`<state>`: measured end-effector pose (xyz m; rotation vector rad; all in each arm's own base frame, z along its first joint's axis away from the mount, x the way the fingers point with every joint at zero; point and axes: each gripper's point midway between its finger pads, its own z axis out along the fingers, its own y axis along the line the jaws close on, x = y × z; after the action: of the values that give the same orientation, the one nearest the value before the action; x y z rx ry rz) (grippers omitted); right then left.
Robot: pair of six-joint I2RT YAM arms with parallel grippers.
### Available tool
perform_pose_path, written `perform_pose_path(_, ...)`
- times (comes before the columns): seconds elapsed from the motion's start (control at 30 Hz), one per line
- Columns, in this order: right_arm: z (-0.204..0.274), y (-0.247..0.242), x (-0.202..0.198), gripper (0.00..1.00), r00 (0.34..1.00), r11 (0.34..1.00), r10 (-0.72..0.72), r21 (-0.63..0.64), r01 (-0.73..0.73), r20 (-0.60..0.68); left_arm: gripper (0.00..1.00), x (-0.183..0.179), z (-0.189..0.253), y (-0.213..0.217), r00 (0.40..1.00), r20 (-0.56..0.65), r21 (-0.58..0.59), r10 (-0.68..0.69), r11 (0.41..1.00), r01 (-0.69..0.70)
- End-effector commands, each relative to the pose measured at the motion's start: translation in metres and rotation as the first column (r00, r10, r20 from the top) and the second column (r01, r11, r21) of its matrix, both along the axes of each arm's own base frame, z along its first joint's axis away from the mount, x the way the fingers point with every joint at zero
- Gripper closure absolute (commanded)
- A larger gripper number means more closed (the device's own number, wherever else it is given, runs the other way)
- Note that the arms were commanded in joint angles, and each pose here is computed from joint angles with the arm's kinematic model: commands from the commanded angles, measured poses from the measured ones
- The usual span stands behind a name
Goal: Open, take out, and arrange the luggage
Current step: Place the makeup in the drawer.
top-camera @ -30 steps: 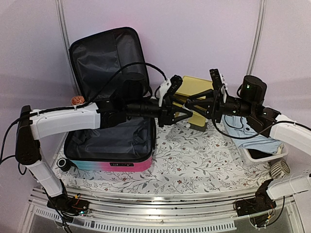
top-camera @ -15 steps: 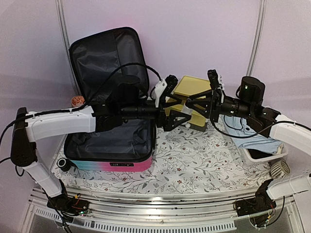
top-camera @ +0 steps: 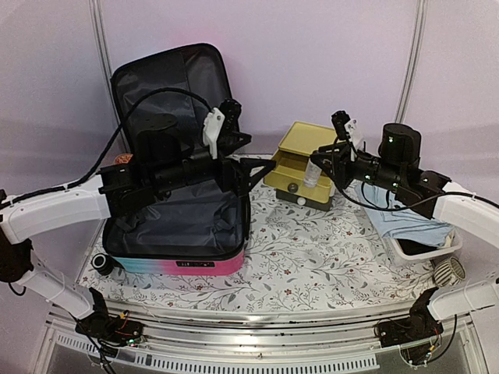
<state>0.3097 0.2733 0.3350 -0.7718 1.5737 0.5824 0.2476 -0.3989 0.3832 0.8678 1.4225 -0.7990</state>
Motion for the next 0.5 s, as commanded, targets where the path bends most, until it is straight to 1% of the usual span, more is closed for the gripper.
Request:
perform_pose_path(0.0,0.016,-0.022,0.028,0.97,0.98,0.98,-0.193,-0.03,0.195,0.039,0.02,0.011,-0.002,0.026,0.995,-0.018,0.004,0.099,0.995,-0.099)
perform_pose_path(0.1,0.013,-0.026,0.038,0.97,0.968,0.967,-0.249,-0.051,0.25,0.027,0.02,0.02,0.001,0.042,0.99,-0.054,-0.022,0.128,0.991,-0.129)
perform_pose_path(0.23,0.007,-0.027,0.048,0.97,0.959,0.955,-0.282,-0.087,0.282,0.012,0.02,0.033,0.002,0.063,0.979,-0.105,-0.054,0.174,0.982,-0.181)
perform_pose_path(0.47,-0.013,-0.022,0.063,0.97,0.952,0.938,-0.305,-0.181,0.297,-0.015,0.02,0.045,-0.006,0.09,0.958,-0.16,-0.063,0.239,0.966,-0.252)
